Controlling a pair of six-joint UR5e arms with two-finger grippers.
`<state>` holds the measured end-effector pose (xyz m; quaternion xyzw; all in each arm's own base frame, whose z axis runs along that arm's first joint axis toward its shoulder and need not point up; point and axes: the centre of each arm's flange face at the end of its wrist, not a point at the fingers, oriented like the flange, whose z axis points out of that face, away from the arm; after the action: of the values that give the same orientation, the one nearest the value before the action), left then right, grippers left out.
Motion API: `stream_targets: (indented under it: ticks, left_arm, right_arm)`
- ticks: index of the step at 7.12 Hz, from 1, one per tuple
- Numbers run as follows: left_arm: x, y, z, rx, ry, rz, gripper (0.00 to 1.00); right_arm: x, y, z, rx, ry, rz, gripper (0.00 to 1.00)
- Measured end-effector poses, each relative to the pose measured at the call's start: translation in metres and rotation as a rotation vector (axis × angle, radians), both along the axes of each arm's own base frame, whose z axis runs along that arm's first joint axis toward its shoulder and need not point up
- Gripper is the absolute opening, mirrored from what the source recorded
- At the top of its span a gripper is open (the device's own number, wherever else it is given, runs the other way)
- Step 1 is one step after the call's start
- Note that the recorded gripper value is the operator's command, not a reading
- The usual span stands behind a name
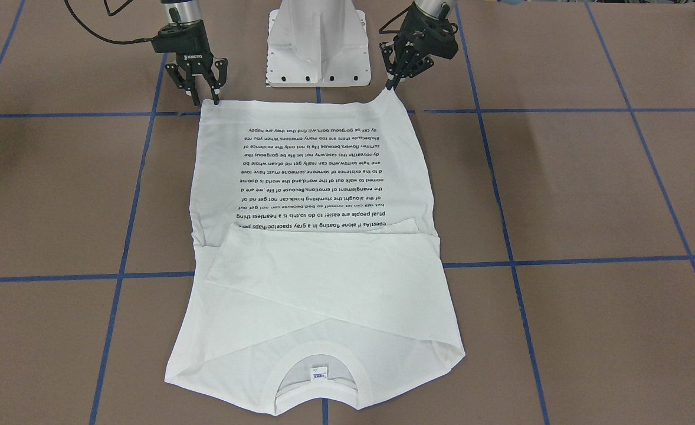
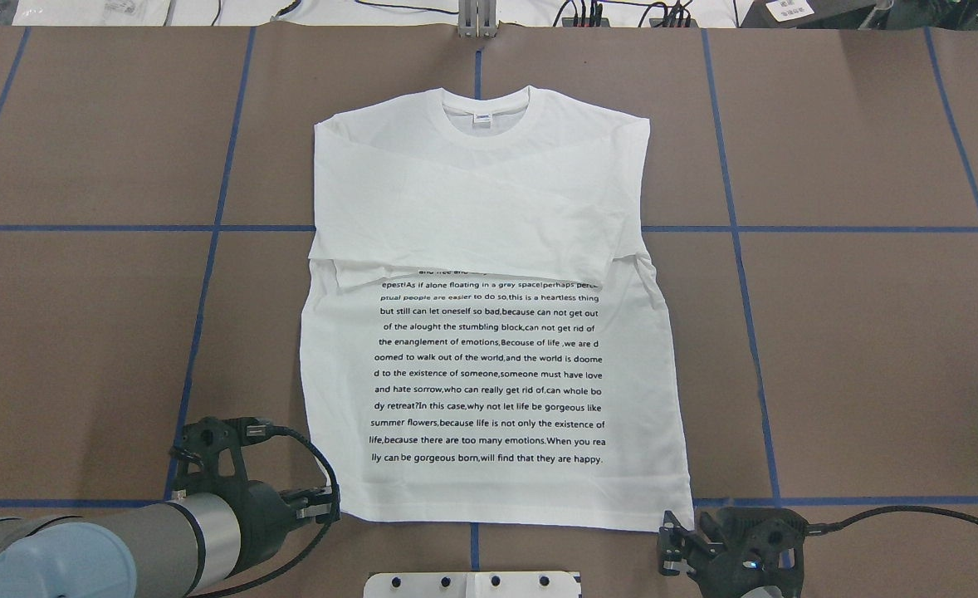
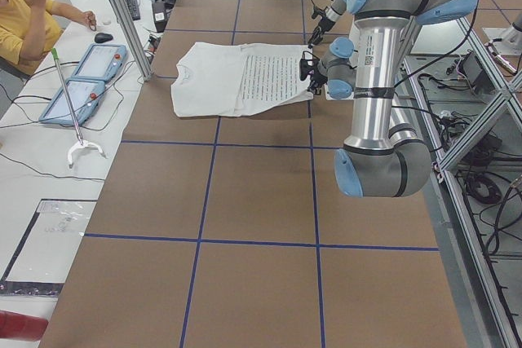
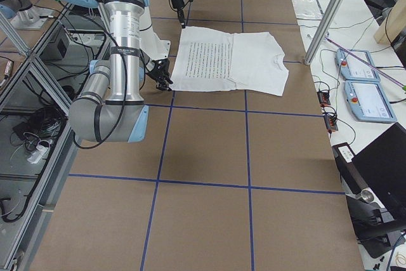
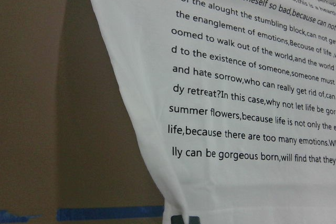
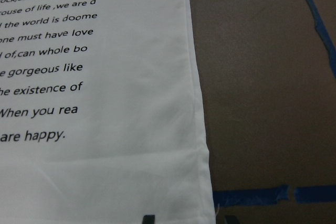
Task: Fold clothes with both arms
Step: 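Grasp the hem corners with both grippers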
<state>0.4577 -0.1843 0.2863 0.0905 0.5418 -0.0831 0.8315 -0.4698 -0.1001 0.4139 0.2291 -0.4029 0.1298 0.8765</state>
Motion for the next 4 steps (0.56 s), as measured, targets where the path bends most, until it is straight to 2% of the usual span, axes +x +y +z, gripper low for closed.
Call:
stream_targets:
  ticks: [1, 2, 4]
  left_arm:
    - [-0.0001, 0.0000, -0.0005, 0.000, 0.001, 0.000, 0.00]
    - [-0.0006, -0.0001, -0.0015, 0.000, 0.003, -0.001, 0.00]
    - [-0.0029, -0.0003, -0.0041, 0.002, 0.009, -0.002, 0.00]
  right_arm:
    - [-0.0002, 0.0002, 0.0018, 0.001, 0.004, 0.000, 0.10]
    - [-0.0005, 0.0006, 0.0019, 0.002, 0.004, 0.000, 0.00]
    - [-0.0008, 0.0009, 0.0016, 0.002, 0.002, 0.001, 0.00]
